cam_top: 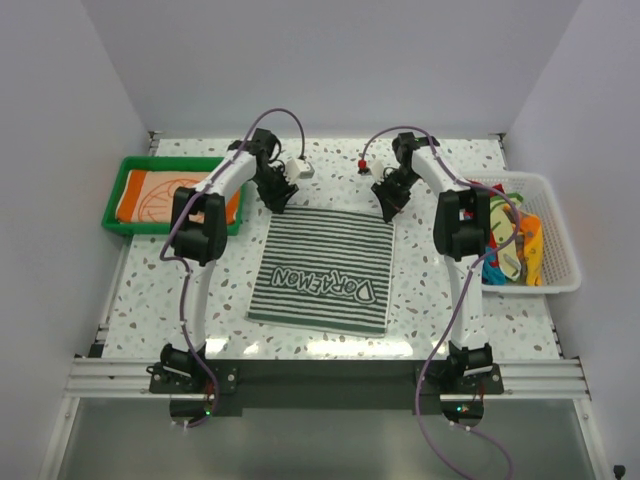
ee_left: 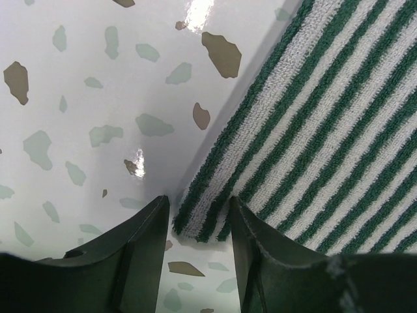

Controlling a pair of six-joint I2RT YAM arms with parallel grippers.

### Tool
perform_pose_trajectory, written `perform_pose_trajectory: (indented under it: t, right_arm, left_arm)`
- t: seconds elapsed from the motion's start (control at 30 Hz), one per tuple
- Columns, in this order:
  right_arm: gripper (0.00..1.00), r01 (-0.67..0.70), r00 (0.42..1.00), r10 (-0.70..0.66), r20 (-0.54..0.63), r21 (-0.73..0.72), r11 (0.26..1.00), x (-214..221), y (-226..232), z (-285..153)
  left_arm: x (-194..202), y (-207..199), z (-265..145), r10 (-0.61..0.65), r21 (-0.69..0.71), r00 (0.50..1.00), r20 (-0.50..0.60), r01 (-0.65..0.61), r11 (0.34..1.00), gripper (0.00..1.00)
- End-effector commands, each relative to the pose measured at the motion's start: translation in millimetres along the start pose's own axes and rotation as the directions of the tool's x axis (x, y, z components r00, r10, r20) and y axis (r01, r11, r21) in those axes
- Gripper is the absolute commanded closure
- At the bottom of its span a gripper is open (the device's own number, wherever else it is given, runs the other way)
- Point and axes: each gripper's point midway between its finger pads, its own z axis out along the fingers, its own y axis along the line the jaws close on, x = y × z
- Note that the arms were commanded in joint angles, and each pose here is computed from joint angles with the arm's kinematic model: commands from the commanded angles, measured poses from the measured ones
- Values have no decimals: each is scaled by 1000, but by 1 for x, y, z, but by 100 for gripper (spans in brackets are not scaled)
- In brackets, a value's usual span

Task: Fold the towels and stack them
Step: Fold the towel

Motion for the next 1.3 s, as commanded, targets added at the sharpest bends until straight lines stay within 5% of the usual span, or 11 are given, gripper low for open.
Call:
perform_pose_trajectory:
  t: [0.0, 0.23, 0.4, 0.67, 0.87, 1.0, 1.27]
  right_arm:
    - [100, -5, 998, 5, -59, 4, 1000, 13, 1, 9]
    - [100, 0, 998, 2, -62, 23, 1000, 13, -4, 10]
    - [100, 12, 999, -10, -36, 59, 998, 4, -11, 5]
    - [100, 29, 997, -49, 67, 275, 961, -34, -44, -34]
    - [100, 13, 965, -143, 220, 506, 862, -83, -72, -92]
    - [100, 4, 952, -175, 250, 561, 828, -94, -69, -114]
    - [100, 2, 954, -162, 253, 533, 846, -85, -26, -120]
  left_arm:
    - [31, -18, 18, -31, 74, 995, -92, 38, 997, 53]
    - [52, -23, 27, -47, 81, 986, -161, 61, 995, 68]
    - [55, -19, 29, -48, 69, 983, -178, 61, 996, 100]
    - [-5, 40, -4, -1, -176, 1000, -16, -2, 984, 100]
    - [-67, 94, -54, 65, -451, 981, 183, 25, 892, 100]
    - [-79, 103, -83, 62, -541, 968, 243, 82, 837, 100]
    - [-69, 65, -103, 23, -515, 964, 264, 121, 848, 100]
